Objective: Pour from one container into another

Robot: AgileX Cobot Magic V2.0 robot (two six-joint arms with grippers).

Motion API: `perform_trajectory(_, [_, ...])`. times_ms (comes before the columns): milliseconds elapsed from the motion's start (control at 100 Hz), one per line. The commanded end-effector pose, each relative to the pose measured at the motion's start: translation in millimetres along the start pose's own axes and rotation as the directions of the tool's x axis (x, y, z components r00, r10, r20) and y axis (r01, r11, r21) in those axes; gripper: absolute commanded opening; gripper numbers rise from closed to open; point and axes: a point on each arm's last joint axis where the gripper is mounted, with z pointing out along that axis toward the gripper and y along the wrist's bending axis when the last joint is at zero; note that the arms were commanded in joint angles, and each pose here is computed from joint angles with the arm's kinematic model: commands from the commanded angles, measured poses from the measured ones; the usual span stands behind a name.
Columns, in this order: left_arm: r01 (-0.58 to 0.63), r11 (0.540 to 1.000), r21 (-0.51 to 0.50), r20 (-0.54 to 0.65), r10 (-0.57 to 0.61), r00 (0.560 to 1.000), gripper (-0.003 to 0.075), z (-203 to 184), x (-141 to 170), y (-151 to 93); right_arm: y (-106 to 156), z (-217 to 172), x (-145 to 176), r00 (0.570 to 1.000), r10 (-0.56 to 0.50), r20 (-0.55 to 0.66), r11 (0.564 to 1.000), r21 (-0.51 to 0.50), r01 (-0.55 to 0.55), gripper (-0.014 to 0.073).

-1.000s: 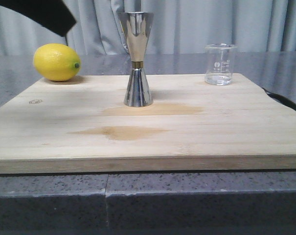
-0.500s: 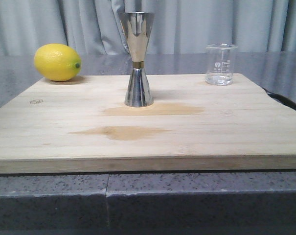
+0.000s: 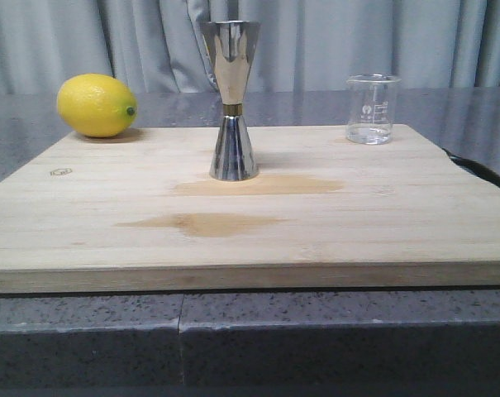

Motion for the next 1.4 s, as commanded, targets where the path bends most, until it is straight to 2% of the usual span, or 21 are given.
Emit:
perform_trajectory(0, [0.028,1.0,0.005,0.145,-0.029,0.989,0.0547,-14,-10,-1,0,-5,-15,0.993,-0.031,0.117,0.999,0.0,0.032,0.0573])
perform_trajectory(100, [0.027,1.0,0.005,0.155,-0.028,0.988,0.0541,-17,-10,-2,-3,-5,-14,0.991,-0.064,0.114,0.998,0.031,0.061,0.0571])
perform_trajectory(160, [0.027,1.0,0.004,0.156,-0.028,0.987,0.051,-17,-10,-2,-3,-5,-14,0.991,-0.064,0.114,0.998,0.032,0.061,0.0536])
perform_trajectory(250, [0.027,1.0,0.004,0.156,-0.028,0.987,0.0423,-17,-10,-2,-3,-5,-14,0.992,-0.064,0.112,0.998,0.032,0.061,0.0405])
perform_trajectory(430, [0.027,1.0,0.004,0.156,-0.028,0.987,0.0192,-17,-10,-2,-3,-5,-14,0.991,-0.066,0.113,0.997,0.033,0.062,0.0113])
perform_trajectory(620, [0.032,0.999,0.01,0.158,-0.033,0.987,-0.0002,-17,-10,-2,-4,-5,-15,0.99,-0.078,0.114,0.996,0.044,0.073,-0.0062])
perform_trajectory(640, [0.032,0.999,0.01,0.16,-0.033,0.987,-0.002,-17,-10,-2,-4,-5,-14,0.99,-0.08,0.112,0.996,0.046,0.075,-0.0071])
perform_trajectory(1210, [0.035,0.999,0.016,0.163,-0.037,0.986,-0.0019,-17,-10,-3,-5,-5,-14,0.991,-0.088,0.104,0.995,0.058,0.082,-0.0071])
perform_trajectory(1330, [0.031,0.999,0.016,0.201,-0.034,0.979,-0.0019,-23,0,-4,-5,-5,-14,0.991,-0.088,0.104,0.995,0.058,0.082,-0.0071])
perform_trajectory(1390, [0.01,1.0,-0.014,0.231,-0.006,0.973,-0.0019,-28,10,-3,-5,-5,-13,0.991,-0.088,0.1,0.995,0.059,0.082,-0.0071])
